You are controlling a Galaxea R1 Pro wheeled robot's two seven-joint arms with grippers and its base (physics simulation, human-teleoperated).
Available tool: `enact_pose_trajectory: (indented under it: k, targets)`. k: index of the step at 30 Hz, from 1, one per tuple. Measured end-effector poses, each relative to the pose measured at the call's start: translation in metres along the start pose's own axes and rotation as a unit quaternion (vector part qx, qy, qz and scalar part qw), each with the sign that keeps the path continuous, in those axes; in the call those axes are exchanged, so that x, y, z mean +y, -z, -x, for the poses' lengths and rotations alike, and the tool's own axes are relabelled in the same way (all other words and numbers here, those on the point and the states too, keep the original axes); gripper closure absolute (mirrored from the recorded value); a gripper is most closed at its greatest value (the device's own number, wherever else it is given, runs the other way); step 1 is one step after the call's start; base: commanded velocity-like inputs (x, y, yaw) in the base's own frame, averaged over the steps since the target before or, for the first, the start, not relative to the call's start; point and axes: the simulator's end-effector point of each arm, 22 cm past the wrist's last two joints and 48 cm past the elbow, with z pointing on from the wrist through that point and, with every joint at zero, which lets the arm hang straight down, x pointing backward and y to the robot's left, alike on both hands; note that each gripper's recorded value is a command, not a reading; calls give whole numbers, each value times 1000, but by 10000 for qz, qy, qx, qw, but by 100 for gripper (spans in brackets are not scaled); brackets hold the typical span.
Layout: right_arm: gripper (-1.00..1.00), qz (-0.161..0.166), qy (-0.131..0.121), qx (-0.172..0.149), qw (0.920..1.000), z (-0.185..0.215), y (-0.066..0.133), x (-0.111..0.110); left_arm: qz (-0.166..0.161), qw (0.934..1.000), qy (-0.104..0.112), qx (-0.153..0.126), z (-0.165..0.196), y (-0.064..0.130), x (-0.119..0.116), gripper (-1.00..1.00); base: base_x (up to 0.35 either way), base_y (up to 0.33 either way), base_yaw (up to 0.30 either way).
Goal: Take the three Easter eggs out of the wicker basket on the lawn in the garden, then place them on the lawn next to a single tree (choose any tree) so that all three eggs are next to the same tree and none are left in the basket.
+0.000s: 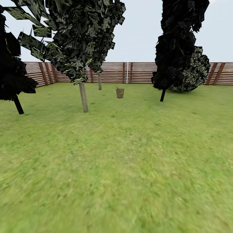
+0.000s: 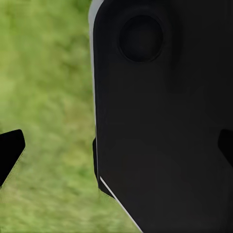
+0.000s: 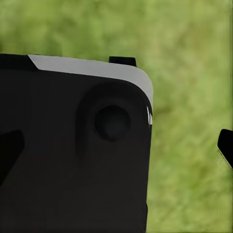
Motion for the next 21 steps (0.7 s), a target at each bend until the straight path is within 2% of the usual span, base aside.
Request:
enact_pose_trajectory:
  k: [21]
  targets:
    - [-100,12,30,-1,10000,0,0,1,0,10000,-5,0,0,0,0,-100,323,0,0]
